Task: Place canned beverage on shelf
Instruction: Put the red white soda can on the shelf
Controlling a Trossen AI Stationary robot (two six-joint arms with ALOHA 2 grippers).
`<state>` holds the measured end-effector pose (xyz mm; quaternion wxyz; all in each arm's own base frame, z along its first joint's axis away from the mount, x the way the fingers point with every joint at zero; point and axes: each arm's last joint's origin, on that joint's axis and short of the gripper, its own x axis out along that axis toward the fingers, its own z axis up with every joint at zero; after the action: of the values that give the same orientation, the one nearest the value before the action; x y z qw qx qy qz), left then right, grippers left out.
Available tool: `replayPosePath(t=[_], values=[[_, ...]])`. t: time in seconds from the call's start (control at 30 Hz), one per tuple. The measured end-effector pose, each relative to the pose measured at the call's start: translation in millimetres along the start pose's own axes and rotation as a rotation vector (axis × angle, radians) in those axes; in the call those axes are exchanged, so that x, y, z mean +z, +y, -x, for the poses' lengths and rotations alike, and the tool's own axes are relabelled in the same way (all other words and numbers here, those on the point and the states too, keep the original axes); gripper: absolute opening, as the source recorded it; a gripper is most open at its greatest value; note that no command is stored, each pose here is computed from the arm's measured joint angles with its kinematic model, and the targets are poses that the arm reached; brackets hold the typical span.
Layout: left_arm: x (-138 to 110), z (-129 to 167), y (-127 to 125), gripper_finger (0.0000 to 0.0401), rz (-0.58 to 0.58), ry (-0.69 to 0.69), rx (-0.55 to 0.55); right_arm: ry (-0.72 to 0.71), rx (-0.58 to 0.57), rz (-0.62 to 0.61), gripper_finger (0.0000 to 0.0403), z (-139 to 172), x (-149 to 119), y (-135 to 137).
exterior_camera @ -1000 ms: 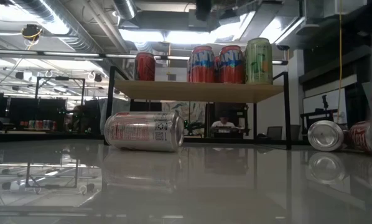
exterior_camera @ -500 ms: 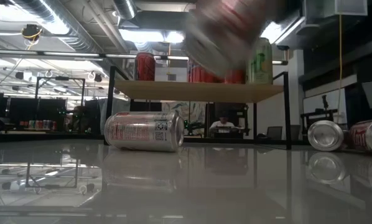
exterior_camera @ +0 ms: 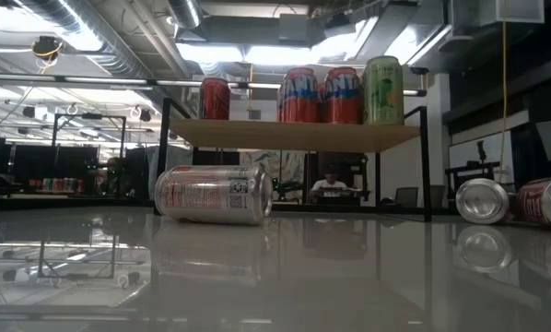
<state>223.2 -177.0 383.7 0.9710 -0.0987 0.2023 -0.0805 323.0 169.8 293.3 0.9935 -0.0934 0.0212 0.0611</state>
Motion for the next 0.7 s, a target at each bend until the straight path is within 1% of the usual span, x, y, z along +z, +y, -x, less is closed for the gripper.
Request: replayPosePath(t=[0.2, 0.4, 0.47, 0.53, 0.7], values=[[13, 35, 15, 0.0000, 0.028, -0.093, 0.105, -0.105, -0.019, 0.089, 0.0293, 0, 10, -4], [30, 73, 32, 0.0000, -0.021, -0.240, 0.207, -0.255, -0.078, 0.207, 0.0291, 3, 26, -8], [35, 83, 37, 0.0000, -0.010, -0.292, 0.243, -0.297, -0.106, 0.268, 0.0292, 4, 31, -9], [40, 92, 41, 0.0000, 0.026, -0.345, 0.276, -0.318, -0.133, 0.334, 0.0294, 5, 34, -10], [46, 109, 50, 0.0000, 0.088, -0.419, 0.330, -0.267, -0.221, 0.549, 0.0296, 5, 33, -12]])
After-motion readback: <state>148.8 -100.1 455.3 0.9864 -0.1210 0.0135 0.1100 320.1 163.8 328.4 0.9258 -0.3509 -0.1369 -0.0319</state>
